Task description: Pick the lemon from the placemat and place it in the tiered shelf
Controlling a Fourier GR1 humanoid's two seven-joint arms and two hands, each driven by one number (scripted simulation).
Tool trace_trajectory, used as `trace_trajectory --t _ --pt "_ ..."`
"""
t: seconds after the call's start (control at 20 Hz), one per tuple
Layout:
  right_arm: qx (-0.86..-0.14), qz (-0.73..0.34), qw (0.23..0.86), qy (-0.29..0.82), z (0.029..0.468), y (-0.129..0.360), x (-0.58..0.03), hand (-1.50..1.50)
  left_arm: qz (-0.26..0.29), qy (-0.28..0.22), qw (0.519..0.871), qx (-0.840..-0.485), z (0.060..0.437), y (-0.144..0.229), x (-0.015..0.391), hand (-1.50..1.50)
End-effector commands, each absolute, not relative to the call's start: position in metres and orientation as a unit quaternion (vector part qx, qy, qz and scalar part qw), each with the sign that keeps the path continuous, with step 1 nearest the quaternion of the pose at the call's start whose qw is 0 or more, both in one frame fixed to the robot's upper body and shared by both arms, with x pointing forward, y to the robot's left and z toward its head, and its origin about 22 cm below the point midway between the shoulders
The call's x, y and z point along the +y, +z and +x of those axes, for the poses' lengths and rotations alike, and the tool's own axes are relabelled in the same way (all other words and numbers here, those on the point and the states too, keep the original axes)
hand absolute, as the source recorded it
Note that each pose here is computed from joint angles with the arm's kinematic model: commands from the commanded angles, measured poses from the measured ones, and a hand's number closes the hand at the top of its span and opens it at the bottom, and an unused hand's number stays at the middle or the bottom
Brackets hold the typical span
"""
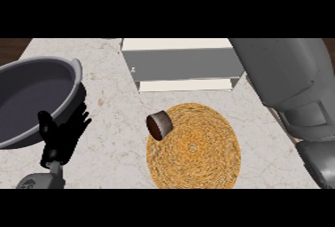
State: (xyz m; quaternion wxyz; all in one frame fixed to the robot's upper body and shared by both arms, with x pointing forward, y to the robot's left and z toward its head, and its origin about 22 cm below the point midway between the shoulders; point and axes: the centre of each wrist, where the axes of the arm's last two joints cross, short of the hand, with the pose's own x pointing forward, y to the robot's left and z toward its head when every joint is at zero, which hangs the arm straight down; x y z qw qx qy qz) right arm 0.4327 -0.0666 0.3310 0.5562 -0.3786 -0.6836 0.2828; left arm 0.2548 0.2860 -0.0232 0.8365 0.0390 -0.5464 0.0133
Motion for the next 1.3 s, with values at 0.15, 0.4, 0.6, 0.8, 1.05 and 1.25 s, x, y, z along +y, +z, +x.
trace_trajectory --t 0.15,0.4,0.6,0.8,1.05,1.25 --pt "-0.696 -0.361 0.546 0.295 0.448 0.321 -0.068 1.5 0.032 0.004 0.842 -0.538 0.26 -0.01 0.29 0.0" --pt "-0.693 -0.372 0.541 0.3 0.447 0.335 -0.066 1.5 0.036 0.009 0.844 -0.535 0.258 -0.024 0.285 0.0" --pt "-0.694 -0.361 0.57 0.253 0.448 0.304 -0.051 1.5 0.037 0.016 0.848 -0.529 0.248 -0.024 0.294 0.0" --pt "-0.72 -0.325 0.591 0.161 0.45 0.327 -0.081 -1.5 0.042 0.015 0.846 -0.531 0.249 -0.027 0.297 0.0" --pt "-0.749 -0.259 0.601 0.106 0.449 0.319 -0.082 -1.5 0.04 0.016 0.846 -0.532 0.247 -0.029 0.278 0.0" --pt "-0.757 -0.212 0.617 0.043 0.452 0.326 -0.093 -1.5 0.037 0.014 0.846 -0.531 0.258 -0.021 0.293 0.0"
